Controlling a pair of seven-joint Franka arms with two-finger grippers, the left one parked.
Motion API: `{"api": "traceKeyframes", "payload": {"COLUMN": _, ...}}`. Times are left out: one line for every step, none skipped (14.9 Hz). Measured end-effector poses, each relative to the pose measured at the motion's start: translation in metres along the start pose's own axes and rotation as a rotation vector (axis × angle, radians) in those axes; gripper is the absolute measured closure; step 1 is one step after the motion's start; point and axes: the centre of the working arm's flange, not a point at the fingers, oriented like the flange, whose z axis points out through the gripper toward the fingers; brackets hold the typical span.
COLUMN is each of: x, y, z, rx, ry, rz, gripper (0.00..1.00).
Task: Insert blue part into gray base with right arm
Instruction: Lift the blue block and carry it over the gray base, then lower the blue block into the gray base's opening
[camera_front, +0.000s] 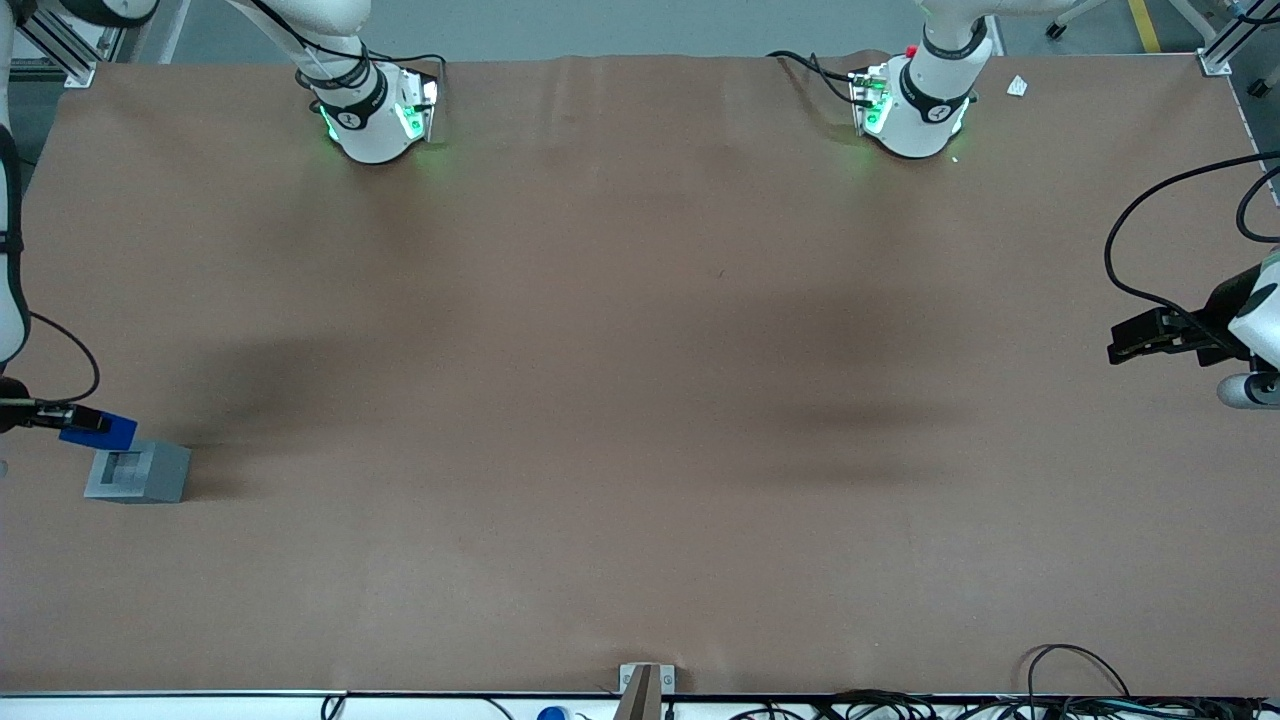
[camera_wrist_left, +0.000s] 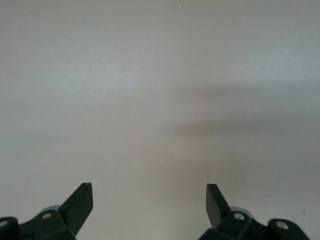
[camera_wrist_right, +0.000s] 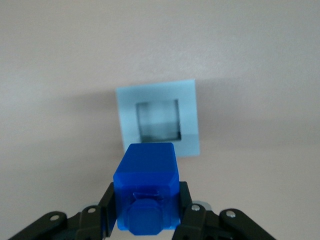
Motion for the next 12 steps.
{"api": "traceKeyframes", "payload": {"x": 0.007, "y": 0.0, "z": 0.006, "rx": 0.0, "ry": 0.001, "rz": -0.004, "gripper": 0.49}}
{"api": "traceKeyframes", "payload": {"x": 0.013, "y": -0.001, "z": 0.009, "rx": 0.001, "ry": 0.0, "rz": -0.009, "gripper": 0.49}}
{"api": "traceKeyframes", "payload": {"x": 0.019, "y": -0.003, "z": 0.009, "rx": 0.004, "ry": -0.008, "rz": -0.016, "gripper": 0.49}}
{"api": "traceKeyframes", "payload": {"x": 0.024, "y": -0.003, "z": 0.006, "rx": 0.006, "ry": -0.015, "rz": -0.028, "gripper": 0.49}}
{"api": "traceKeyframes", "payload": {"x": 0.028, "y": -0.004, "z": 0.001, "rx": 0.006, "ry": -0.016, "rz": -0.045, "gripper": 0.49}}
{"api": "traceKeyframes", "payload": {"x": 0.032, "y": -0.003, "z": -0.005, "rx": 0.003, "ry": -0.01, "rz": -0.064, "gripper": 0.49}}
{"api": "traceKeyframes", "payload": {"x": 0.034, "y": -0.002, "z": -0.01, "rx": -0.003, "ry": -0.005, "rz": -0.084, "gripper": 0.49}}
{"api": "traceKeyframes", "payload": {"x": 0.035, "y": -0.001, "z": -0.012, "rx": -0.012, "ry": -0.003, "rz": -0.104, "gripper": 0.49}}
{"api": "traceKeyframes", "payload": {"x": 0.037, "y": 0.0, "z": -0.012, "rx": -0.018, "ry": -0.002, "rz": -0.119, "gripper": 0.49}}
{"api": "traceKeyframes", "payload": {"x": 0.039, "y": 0.001, "z": -0.009, "rx": -0.021, "ry": -0.003, "rz": -0.127, "gripper": 0.49}}
{"api": "traceKeyframes", "payload": {"x": 0.04, "y": 0.002, "z": -0.005, "rx": -0.024, "ry": -0.008, "rz": -0.134, "gripper": 0.49}}
{"api": "traceKeyframes", "payload": {"x": 0.041, "y": 0.002, "z": -0.001, "rx": -0.027, "ry": -0.012, "rz": -0.138, "gripper": 0.49}}
